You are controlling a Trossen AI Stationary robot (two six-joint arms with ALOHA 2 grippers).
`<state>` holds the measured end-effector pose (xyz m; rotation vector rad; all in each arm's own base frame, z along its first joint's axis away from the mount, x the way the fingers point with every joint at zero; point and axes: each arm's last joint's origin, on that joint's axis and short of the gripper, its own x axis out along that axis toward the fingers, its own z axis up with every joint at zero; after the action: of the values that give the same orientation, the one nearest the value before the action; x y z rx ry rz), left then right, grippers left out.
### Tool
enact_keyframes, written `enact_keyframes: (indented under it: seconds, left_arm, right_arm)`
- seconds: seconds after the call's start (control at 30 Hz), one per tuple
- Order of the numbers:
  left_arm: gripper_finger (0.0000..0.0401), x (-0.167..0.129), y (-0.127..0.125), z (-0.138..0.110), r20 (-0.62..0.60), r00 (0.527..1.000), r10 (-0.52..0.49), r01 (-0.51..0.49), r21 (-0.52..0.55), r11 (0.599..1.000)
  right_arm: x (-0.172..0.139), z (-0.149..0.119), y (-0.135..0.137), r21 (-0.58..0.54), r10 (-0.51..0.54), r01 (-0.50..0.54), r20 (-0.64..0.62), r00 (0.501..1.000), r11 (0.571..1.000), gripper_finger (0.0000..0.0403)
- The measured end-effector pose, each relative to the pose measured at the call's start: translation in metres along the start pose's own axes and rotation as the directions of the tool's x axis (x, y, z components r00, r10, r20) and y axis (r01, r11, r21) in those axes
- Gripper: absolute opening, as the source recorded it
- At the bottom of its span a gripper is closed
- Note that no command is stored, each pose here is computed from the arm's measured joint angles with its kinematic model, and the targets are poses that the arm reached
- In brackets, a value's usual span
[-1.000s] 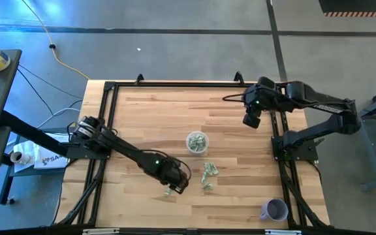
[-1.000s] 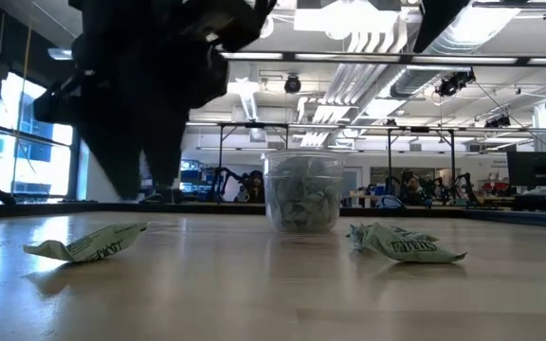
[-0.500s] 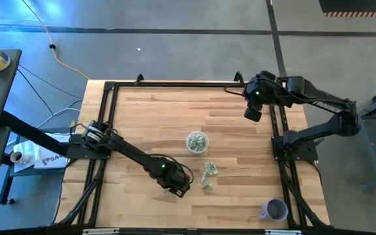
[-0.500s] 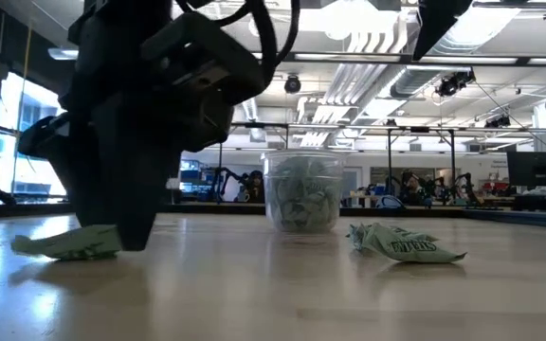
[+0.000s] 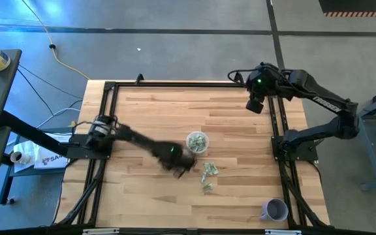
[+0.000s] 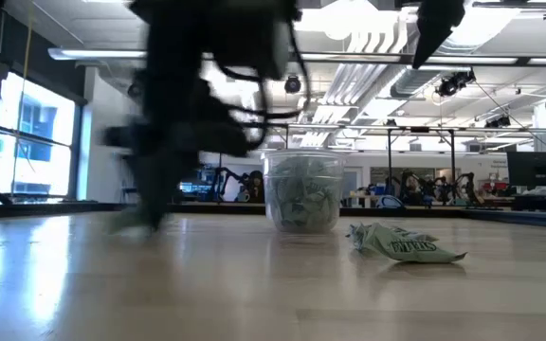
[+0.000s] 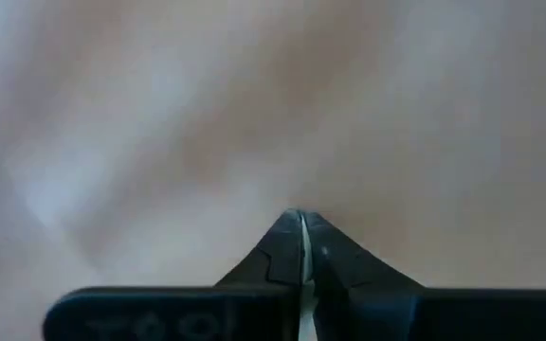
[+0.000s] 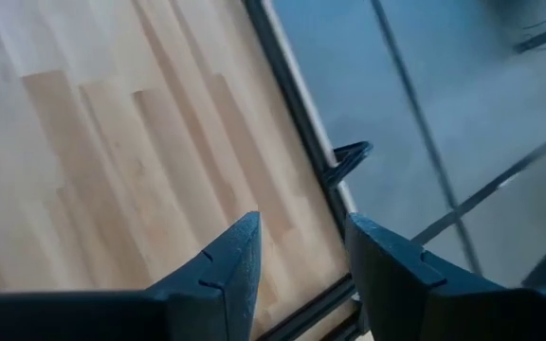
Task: Pick and place Stevia / Truvia into bins
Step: Put the white stevia packet into the transparent container
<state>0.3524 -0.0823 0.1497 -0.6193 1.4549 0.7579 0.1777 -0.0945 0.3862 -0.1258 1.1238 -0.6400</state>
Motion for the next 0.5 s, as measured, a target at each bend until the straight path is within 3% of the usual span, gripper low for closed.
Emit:
enact_keyframes:
  seconds: [0.1,0.23,0.4,0.5]
  left_arm:
    - [0.003,-0.026,0.006,0.045,0.165,0.986,-0.021,0.018,0.022,1.0]
    - [0.003,-0.089,0.008,0.092,0.34,0.927,-0.158,0.124,0.119,0.985]
    - [0.003,-0.138,0.02,0.122,0.522,0.842,-0.139,0.081,0.133,0.988]
    - [0.003,-0.141,0.029,0.131,0.535,0.836,-0.12,0.063,0.123,0.99]
  right_arm:
    - [0.0,-0.003,-0.002,0.009,0.048,-0.047,-0.016,0.999,0.999,0.0145]
    - [-0.004,-0.01,-0.004,0.047,0.078,-0.077,-0.026,0.997,0.996,0.0146]
    - [-0.016,-0.02,-0.006,0.115,0.084,-0.083,-0.007,0.996,0.99,0.0144]
    - [-0.026,-0.027,-0.008,0.167,0.078,-0.082,0.026,0.997,0.983,0.0141]
